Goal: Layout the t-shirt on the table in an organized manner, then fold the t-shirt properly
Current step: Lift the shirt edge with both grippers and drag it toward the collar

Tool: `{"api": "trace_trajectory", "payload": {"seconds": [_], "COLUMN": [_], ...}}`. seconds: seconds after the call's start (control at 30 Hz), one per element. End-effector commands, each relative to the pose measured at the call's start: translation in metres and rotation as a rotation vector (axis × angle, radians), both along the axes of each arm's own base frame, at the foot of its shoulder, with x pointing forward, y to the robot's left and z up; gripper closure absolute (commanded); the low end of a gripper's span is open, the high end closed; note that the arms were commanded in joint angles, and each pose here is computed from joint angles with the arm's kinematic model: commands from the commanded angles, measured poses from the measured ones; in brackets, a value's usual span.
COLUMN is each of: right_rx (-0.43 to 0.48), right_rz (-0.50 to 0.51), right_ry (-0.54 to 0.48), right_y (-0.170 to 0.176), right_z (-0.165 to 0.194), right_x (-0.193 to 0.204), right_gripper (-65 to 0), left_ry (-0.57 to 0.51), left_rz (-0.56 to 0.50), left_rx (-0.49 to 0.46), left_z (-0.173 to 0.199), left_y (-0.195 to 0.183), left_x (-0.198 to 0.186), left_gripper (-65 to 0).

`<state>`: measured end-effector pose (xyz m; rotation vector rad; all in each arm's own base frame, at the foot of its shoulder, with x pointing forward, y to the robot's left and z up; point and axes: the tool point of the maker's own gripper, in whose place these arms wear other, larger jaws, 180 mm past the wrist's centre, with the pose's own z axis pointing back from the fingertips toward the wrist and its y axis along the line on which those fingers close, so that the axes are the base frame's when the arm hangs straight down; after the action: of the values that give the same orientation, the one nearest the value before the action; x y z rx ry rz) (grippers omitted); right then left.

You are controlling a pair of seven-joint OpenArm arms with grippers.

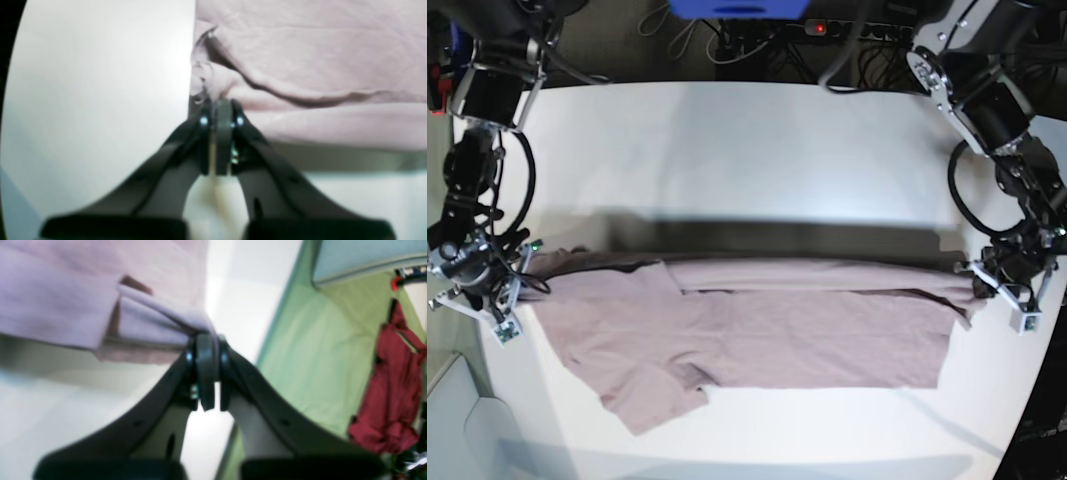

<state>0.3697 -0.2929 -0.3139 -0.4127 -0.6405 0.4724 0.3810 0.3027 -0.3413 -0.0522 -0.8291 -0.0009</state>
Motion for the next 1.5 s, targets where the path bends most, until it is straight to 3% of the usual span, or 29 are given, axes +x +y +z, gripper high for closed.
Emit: {"api": "trace_trajectory", "payload": {"seconds": [0.0, 0.13, 0.23, 0.3, 0.47, 0.77, 0.93, 1.1, 1.47], "right_rx": [-0.04, -0.129, -0.186, -0.188, -0.204, -0.222, -0.253, -0.24, -0.201], "right_rz": [-0.014, 0.066, 0.099, 0.083, 0.026, 0.071, 0.118, 0.093, 0.023], "right_ry": [-0.005, 0.066, 0.059, 0.02, 0.042, 0.083, 0.066, 0.089, 0.278], "right_y": [-0.011, -0.009, -0.011, -0.014, -0.026, -0.012, 0.002, 0.0, -0.016], "right_z": [0.009, 0.0, 0.013, 0.031, 0.038, 0.015, 0.018, 0.009, -0.042], "right_x": [0.002, -0.003, 0.006, 0.02, 0.018, -0.017, -0.043, -0.075, -0.154], "right_gripper": [0.0, 0.0, 0.0, 0.0, 0.0, 0.0, 0.0, 0.0, 0.0], "left_ry": [-0.05, -0.031, -0.062, -0.082, -0.036, 0.02, 0.081, 0.119, 0.253], "left_rz": [0.009, 0.022, 0.032, 0.038, 0.042, 0.039, 0.038, 0.025, -0.006], "left_rx": [0.013, 0.053, 0.075, 0.09, 0.098, 0.089, 0.114, 0.156, 0.176], "left_z": [0.016, 0.018, 0.035, 0.049, 0.059, 0.035, 0.013, -0.001, -0.045], "left_y": [0.007, 0.024, 0.037, 0.042, 0.044, 0.042, 0.044, 0.036, 0.017], "left_x": [0.009, 0.004, 0.01, 0.018, 0.021, 0.004, -0.023, -0.055, -0.128], "left_gripper": [-0.2, -0.2, -0.2, -0.2, -0.2, -0.2, -0.2, -0.2, -0.2]}}
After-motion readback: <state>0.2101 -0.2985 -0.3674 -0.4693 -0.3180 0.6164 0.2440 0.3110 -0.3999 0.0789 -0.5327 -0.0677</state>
